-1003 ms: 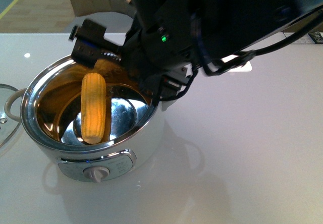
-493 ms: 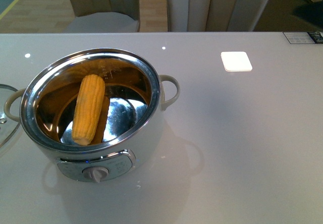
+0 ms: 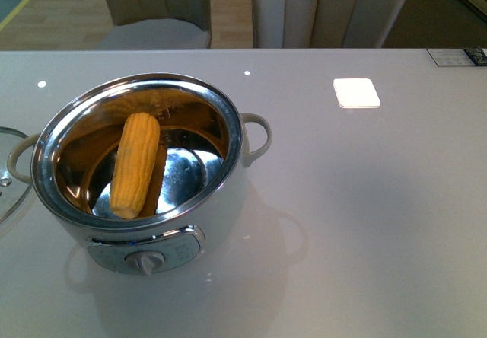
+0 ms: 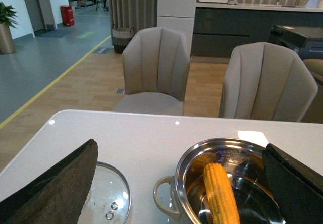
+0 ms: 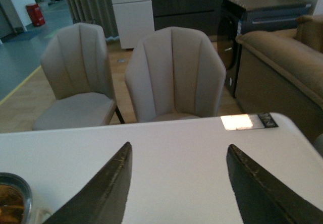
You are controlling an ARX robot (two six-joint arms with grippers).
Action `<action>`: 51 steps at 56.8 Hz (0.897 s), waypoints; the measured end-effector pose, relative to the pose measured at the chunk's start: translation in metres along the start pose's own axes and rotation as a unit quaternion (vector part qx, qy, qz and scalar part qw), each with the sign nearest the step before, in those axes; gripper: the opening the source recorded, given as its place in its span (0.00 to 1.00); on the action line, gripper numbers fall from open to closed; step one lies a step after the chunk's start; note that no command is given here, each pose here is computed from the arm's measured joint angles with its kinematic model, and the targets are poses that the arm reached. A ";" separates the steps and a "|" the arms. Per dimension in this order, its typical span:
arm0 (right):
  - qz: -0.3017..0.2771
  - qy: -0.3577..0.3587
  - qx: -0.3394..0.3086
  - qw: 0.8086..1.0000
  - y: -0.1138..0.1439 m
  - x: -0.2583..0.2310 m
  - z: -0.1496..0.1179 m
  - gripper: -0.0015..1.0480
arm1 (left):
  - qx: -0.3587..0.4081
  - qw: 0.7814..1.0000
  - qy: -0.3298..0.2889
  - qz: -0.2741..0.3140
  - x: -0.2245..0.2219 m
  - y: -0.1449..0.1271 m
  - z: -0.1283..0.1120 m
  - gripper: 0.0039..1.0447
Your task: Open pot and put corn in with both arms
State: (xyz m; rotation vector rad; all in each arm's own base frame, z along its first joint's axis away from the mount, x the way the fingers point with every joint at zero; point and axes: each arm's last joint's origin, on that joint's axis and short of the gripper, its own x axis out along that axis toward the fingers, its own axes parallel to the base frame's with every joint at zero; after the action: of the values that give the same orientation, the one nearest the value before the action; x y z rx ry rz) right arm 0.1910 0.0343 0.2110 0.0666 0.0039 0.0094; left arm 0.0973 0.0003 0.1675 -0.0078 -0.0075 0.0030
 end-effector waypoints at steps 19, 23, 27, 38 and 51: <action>-0.001 0.002 -0.029 1.000 -0.020 -0.030 -0.021 0.02 | 0.000 1.000 0.000 0.000 0.000 0.000 0.000 0.93; -0.003 0.004 -0.030 1.000 -0.023 -0.037 -0.025 0.02 | 0.000 1.000 0.000 0.000 0.000 0.000 0.000 0.93; 0.009 0.005 -0.031 0.999 -0.030 -0.043 -0.029 0.02 | 0.000 1.000 0.000 0.000 0.000 0.000 0.000 0.93; -0.003 0.003 -0.030 1.000 -0.035 -0.052 -0.032 0.02 | 0.000 1.000 0.000 0.000 0.000 0.000 0.000 0.93; -0.004 -0.006 -0.031 1.000 -0.036 -0.061 -0.039 0.02 | 0.000 1.000 0.000 0.000 0.000 0.000 0.000 0.93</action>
State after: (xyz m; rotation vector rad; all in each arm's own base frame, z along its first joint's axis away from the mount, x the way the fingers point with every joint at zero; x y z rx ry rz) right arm 0.1305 0.0003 0.1703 0.0056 -0.0086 0.0004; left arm 0.0973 0.0002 0.1675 -0.0078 -0.0074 0.0026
